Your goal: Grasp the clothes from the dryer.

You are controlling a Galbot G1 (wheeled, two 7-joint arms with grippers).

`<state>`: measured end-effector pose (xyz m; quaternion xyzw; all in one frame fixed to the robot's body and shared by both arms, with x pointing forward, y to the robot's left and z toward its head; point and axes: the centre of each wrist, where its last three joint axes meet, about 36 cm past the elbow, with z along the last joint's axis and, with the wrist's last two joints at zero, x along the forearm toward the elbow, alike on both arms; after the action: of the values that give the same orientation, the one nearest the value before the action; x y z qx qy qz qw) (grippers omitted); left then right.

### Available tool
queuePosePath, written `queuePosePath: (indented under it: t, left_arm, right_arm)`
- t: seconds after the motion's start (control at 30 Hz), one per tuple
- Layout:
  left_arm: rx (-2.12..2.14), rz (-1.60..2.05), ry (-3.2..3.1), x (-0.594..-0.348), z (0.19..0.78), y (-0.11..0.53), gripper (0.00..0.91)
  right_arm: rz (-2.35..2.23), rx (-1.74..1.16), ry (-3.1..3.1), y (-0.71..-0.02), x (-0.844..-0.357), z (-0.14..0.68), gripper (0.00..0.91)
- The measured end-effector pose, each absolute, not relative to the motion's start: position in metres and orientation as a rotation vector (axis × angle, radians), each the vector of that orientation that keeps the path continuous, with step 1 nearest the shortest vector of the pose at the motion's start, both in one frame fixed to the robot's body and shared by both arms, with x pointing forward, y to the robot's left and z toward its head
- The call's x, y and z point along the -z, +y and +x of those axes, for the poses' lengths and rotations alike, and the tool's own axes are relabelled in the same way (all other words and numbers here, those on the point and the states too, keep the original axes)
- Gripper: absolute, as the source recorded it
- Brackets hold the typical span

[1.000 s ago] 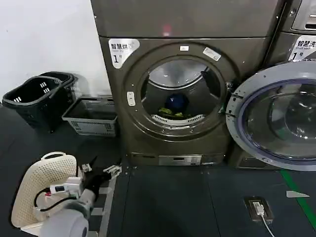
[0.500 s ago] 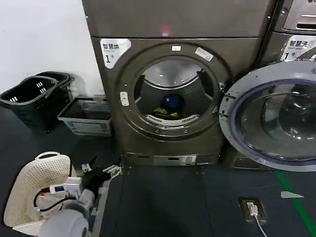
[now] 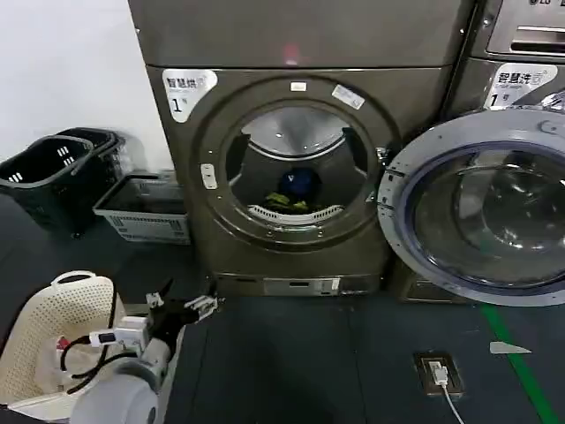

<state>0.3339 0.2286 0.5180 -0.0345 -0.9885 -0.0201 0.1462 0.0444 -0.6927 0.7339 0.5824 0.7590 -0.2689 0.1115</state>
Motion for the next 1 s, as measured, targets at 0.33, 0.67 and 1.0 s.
queuePosePath:
  t: [0.33,0.67,1.0]
  left_arm:
    - [0.010,-0.095,-2.854,-0.5197,0.3364,0.2259,0.907]
    - [0.000,-0.083,-2.847,-0.5170,0.3392,0.2271,0.907]
    - [0.022,-0.071,-2.849,-0.5174,0.3387,0.2262,0.907]
  right_arm:
    - [1.717,0.784,2.227,-0.6933,-0.7326,0.0423,0.907]
    - [1.721,0.781,2.226,-0.6937,-0.7323,0.0414,0.907]
    - [1.734,0.774,2.224,-0.6940,-0.7288,0.0375,0.907]
